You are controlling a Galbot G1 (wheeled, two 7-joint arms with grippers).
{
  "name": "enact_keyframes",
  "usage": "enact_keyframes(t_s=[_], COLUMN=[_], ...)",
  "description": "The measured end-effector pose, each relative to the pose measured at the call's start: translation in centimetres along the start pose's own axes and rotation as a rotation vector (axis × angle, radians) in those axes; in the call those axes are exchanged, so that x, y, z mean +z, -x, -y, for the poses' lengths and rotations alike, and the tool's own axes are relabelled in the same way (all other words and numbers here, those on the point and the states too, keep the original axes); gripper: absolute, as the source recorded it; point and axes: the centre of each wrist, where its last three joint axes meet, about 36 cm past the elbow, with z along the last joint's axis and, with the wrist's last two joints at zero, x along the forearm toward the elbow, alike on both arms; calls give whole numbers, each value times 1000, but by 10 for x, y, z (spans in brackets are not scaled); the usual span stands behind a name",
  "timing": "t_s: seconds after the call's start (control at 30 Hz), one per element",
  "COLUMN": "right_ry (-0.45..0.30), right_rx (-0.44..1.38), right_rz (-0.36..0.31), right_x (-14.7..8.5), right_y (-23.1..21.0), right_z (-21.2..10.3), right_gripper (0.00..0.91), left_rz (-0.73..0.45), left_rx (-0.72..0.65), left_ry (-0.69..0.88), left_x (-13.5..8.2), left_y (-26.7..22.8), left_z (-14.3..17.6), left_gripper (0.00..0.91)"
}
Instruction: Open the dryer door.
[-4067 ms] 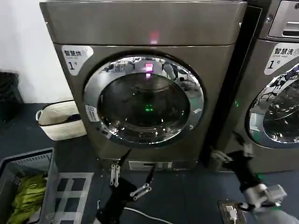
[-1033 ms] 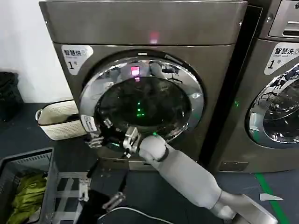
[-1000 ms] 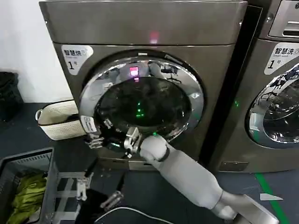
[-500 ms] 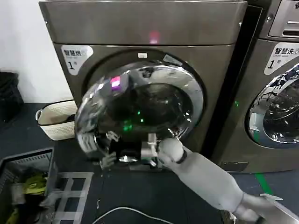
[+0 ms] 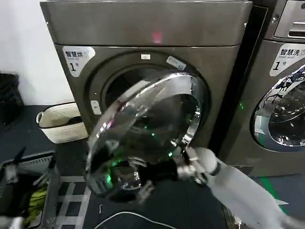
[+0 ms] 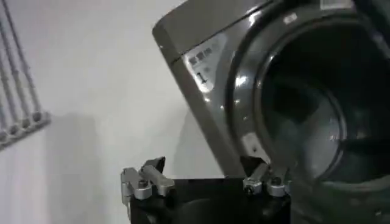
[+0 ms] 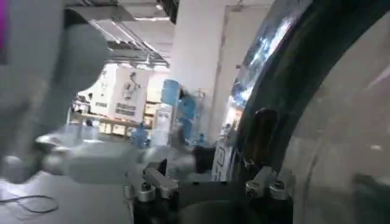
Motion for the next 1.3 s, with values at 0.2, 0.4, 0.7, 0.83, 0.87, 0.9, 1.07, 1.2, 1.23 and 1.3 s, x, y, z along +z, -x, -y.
enact_keyframes(t_s=[0.2, 0.4, 0.7, 0.83, 0.87, 0.9, 1.07, 1.2, 1.23, 1.3], right_ry=[-68, -209, -435, -493, -502, -509, -571, -608, -620, -640], right_rx=[200, 551, 1335, 1819, 1923, 2023, 2425, 2606, 2662, 2762], right_rz=[-2, -27, -277, -496, -531, -572, -763, -887, -908, -957], right_x=[-22, -36, -63, -86, -90, -95, -120, -135, -138, -144], right_y=[-67, -118, -187, -201, -203, -206, -222, -234, -237, -241], right_z=[-48, -123, -278, -339, -351, -363, -423, -474, -487, -508], right_gripper=[907, 907, 907, 907, 907, 907, 907, 907, 907, 907], left_rz=[77, 148, 252, 283, 292, 300, 349, 391, 400, 422], left_rx=[121, 230, 460, 538, 555, 569, 649, 708, 724, 756], left_ry=[-36, -69, -142, -190, -198, -206, -244, -262, -264, -264], left_x=[7, 17, 23, 21, 20, 19, 11, -2, -5, -13], left_y=[48, 88, 127, 140, 143, 146, 160, 173, 176, 183], left_z=[21, 46, 108, 137, 144, 149, 183, 210, 217, 232], left_gripper=[907, 907, 907, 907, 907, 907, 907, 907, 907, 907])
